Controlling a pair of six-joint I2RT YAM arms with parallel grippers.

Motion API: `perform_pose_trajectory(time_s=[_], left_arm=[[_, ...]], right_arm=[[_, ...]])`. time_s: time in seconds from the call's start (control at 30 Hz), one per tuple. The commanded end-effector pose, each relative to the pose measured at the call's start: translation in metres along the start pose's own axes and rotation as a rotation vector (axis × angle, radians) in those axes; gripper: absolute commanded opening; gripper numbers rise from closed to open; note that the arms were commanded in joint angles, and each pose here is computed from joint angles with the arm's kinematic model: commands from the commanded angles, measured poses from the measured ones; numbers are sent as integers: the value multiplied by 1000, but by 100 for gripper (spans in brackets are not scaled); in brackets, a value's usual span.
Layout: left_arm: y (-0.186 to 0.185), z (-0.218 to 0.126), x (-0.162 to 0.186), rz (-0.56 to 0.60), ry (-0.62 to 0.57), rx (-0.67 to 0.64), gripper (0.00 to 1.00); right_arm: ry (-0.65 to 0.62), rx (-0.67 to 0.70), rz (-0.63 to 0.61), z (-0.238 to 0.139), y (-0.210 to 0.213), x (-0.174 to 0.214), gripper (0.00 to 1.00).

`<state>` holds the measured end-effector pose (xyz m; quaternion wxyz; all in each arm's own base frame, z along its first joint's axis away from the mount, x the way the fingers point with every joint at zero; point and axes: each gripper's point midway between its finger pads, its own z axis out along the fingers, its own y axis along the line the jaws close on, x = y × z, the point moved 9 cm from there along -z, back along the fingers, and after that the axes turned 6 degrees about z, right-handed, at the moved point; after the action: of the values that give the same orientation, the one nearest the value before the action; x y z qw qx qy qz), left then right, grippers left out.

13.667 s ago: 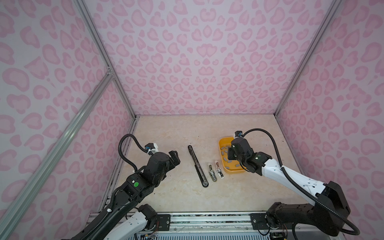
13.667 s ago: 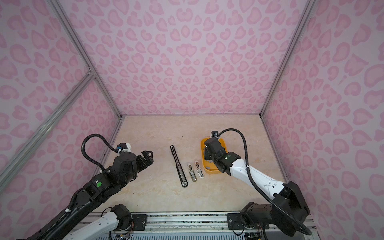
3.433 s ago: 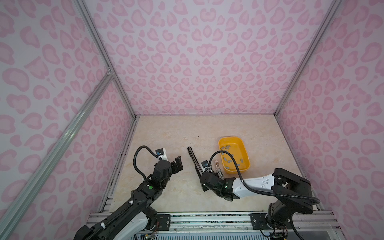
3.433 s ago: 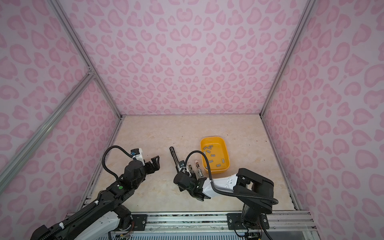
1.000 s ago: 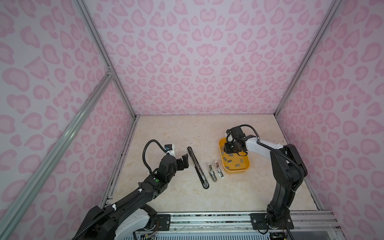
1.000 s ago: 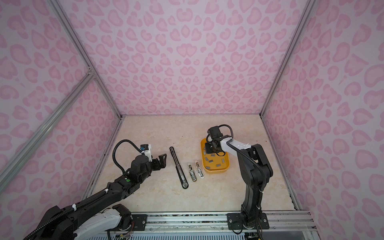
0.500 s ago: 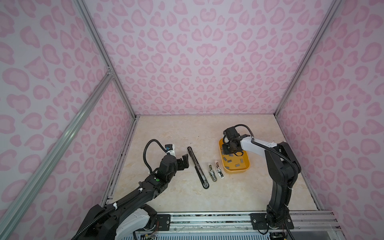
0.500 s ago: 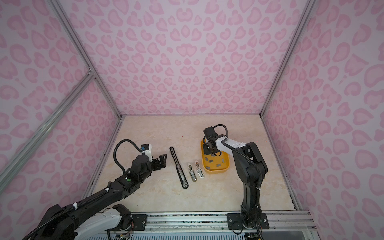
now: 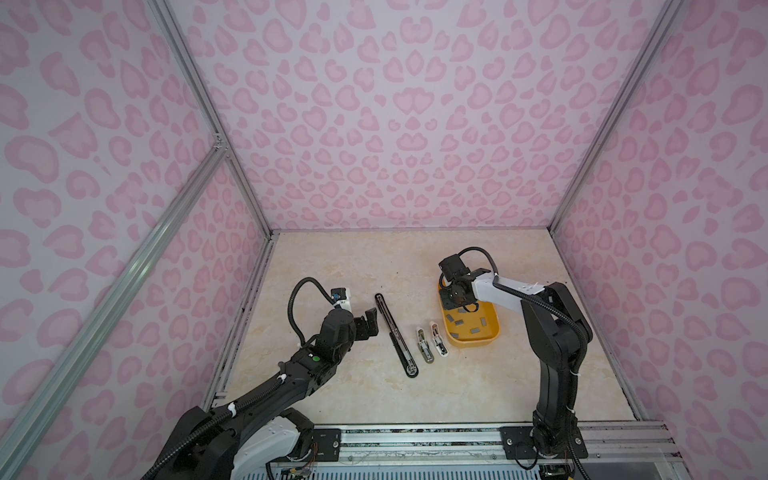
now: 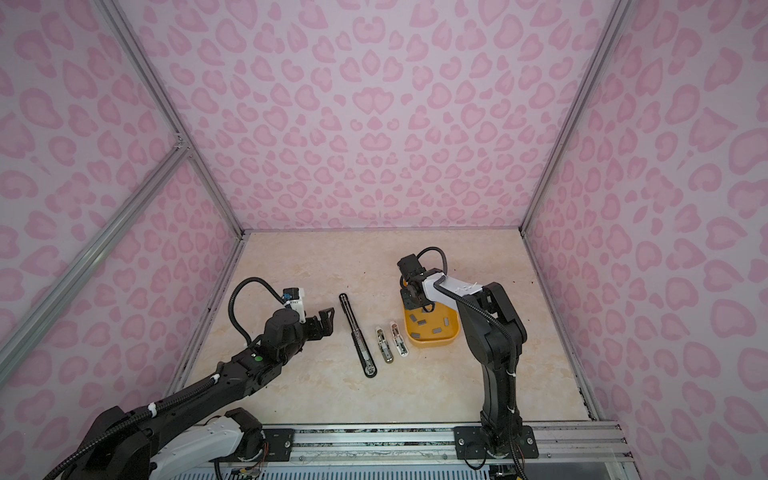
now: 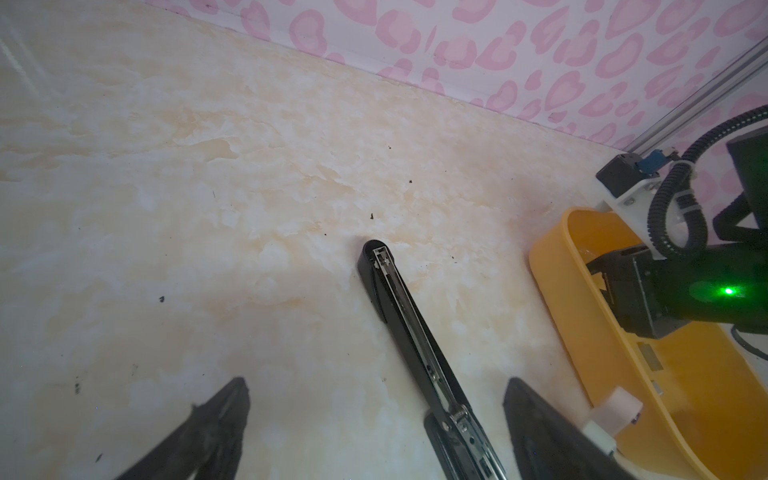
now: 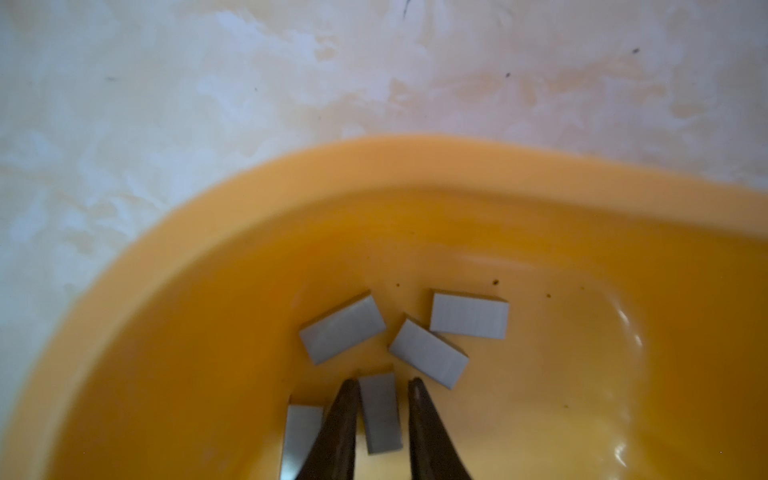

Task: Load the staples into the stapler
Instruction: 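Lower the right gripper into the tray and pinch a grey staple strip, then lift the staple strip and carry it with the right gripper to the white stapler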

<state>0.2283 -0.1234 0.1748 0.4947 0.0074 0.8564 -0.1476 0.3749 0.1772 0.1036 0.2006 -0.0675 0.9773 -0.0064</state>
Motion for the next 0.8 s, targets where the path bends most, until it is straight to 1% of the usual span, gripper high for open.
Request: perform_pose_trajectory(time_s=[0.0, 0.07, 0.17, 0.43, 0.77], left_arm=[[-3, 0, -7, -9, -24, 14, 97], [-3, -1, -7, -10, -24, 15, 97], [-3, -1, -7, -10, -23, 17, 97], [-4, 0, -7, -10, -21, 18, 97], [-3, 3, -6, -14, -10, 2, 97]], right_arm=[[70, 26, -5, 8, -3, 13, 26], [75, 28, -4, 10, -3, 14, 28], [78, 27, -1, 11, -3, 13, 28], [89, 23, 2, 14, -2, 14, 20], [62, 17, 23, 3, -3, 12, 14]])
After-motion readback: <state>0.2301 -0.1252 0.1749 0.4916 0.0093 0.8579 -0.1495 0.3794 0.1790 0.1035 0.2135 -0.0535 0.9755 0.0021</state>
